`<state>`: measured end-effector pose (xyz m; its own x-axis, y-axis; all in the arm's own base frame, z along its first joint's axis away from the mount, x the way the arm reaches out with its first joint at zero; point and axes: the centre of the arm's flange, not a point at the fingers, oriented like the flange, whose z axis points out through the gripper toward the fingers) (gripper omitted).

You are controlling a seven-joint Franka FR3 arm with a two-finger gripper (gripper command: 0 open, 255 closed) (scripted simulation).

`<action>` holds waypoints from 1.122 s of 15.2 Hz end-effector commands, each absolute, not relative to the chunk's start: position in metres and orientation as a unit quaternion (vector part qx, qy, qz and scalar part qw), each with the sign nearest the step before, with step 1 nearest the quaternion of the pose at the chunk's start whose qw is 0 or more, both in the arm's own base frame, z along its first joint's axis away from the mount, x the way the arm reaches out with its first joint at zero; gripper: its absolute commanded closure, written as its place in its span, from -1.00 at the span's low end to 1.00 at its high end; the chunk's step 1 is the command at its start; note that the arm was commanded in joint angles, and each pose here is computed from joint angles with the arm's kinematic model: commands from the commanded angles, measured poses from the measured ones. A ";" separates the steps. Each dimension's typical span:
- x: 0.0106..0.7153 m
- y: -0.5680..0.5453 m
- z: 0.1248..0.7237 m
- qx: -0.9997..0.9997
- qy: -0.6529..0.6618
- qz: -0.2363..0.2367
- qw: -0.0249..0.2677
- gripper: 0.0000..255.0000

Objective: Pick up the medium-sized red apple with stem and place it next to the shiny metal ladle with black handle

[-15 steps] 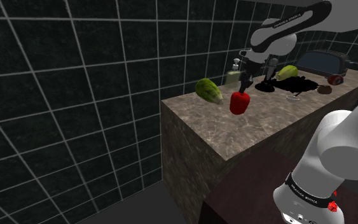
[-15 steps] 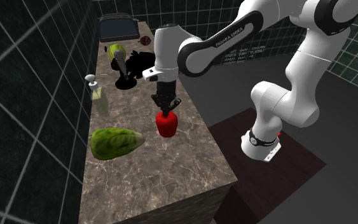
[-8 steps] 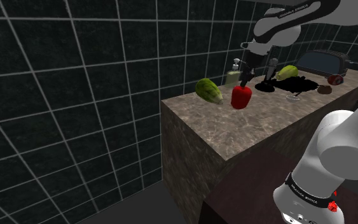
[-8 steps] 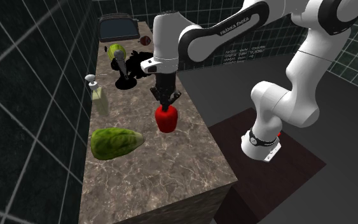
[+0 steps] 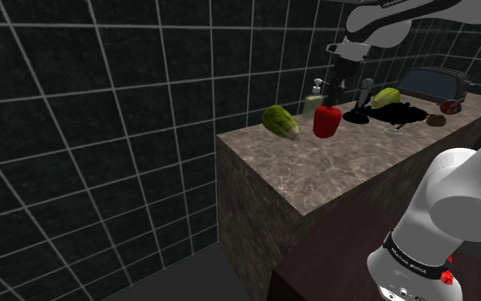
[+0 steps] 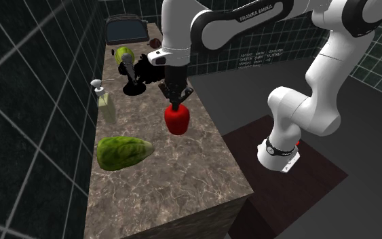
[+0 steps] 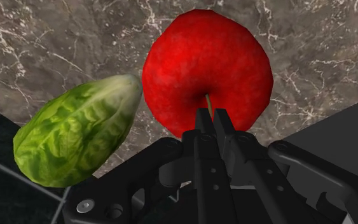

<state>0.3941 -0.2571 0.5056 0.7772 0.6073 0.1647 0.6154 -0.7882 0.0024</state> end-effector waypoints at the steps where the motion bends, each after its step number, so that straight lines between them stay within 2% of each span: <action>1: 0.395 -0.257 0.518 -0.942 -0.324 -0.078 0.026 1.00; 17: 0.395 -0.257 0.602 -0.942 -0.324 -0.078 0.026 1.00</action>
<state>0.3949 -0.2575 0.5964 0.7772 0.6073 0.1646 0.6154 -0.7882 0.0023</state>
